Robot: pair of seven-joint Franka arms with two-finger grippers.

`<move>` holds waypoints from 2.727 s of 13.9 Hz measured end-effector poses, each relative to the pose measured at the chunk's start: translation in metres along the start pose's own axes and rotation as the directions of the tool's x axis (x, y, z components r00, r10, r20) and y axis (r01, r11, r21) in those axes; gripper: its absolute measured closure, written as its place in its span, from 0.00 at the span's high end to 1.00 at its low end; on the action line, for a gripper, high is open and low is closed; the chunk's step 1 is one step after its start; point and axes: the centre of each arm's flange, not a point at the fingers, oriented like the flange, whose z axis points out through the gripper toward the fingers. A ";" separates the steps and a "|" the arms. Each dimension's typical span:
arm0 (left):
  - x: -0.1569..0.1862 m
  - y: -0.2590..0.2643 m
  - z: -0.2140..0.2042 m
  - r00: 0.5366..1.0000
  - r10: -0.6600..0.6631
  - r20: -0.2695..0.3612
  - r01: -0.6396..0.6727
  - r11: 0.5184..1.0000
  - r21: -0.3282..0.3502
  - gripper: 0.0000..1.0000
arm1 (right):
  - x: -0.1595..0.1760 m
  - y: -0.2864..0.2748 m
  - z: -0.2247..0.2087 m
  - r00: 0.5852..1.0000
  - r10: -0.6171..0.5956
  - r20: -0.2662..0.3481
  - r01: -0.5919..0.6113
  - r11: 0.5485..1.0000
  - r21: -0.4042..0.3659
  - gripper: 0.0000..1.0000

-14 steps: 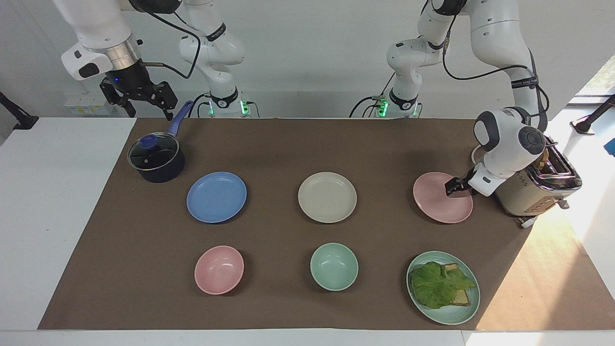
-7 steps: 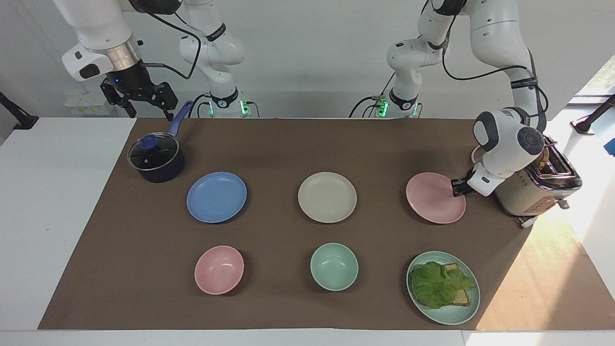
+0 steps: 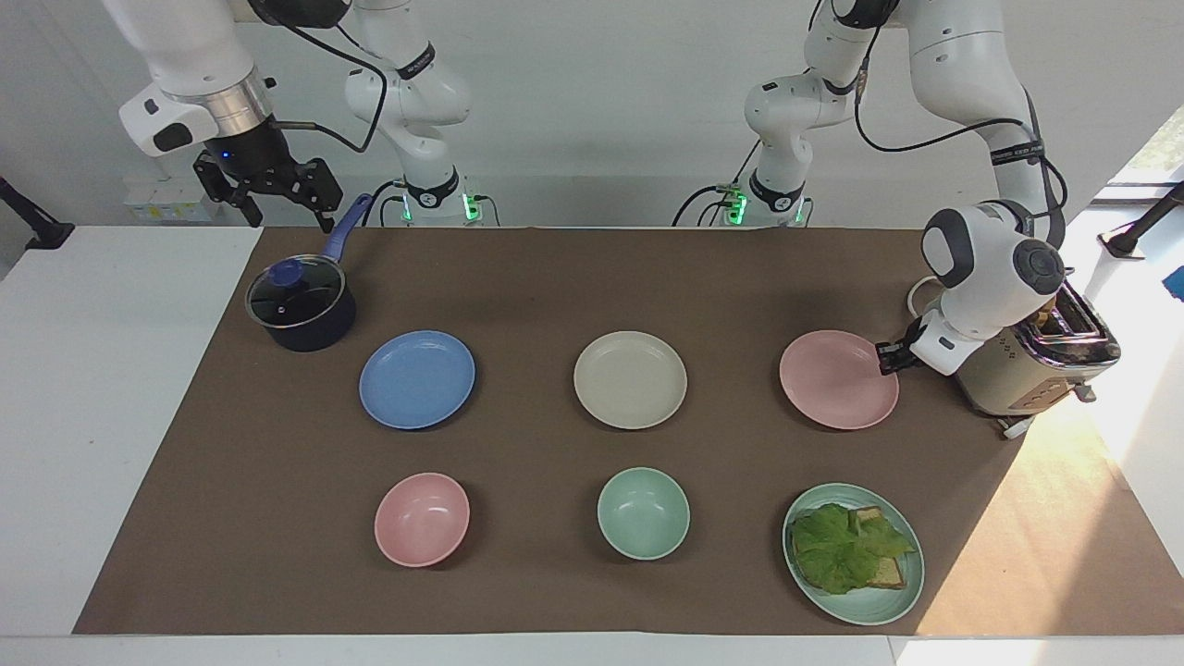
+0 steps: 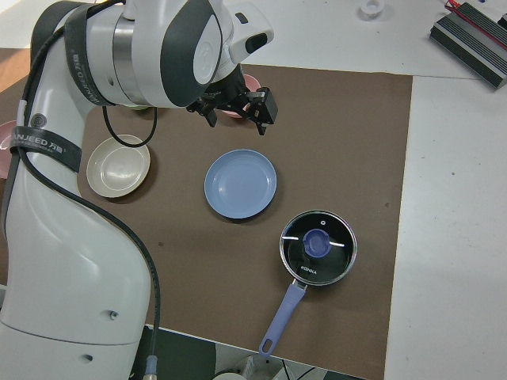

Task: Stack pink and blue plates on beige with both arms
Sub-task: 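Grasp the pink plate rim with the left gripper and carry it onto the beige plate, then lower the pink plate onto the beige plate and open the left gripper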

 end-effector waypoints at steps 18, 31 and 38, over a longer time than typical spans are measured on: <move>-0.031 0.292 -0.029 0.977 -0.214 0.014 0.215 0.974 -0.066 0.05 | 0.000 0.000 0.001 1.000 0.000 0.002 0.000 1.000 0.000 1.00; -0.036 0.313 0.013 0.967 -0.244 -0.072 0.236 0.966 -0.104 0.69 | -0.003 0.001 0.002 1.000 0.001 -0.003 -0.001 1.000 0.000 1.00; -0.007 0.242 -0.005 0.958 -0.264 -0.112 0.254 0.962 -0.099 1.00 | 0.005 0.001 0.015 0.999 -0.006 -0.045 0.006 1.000 0.002 1.00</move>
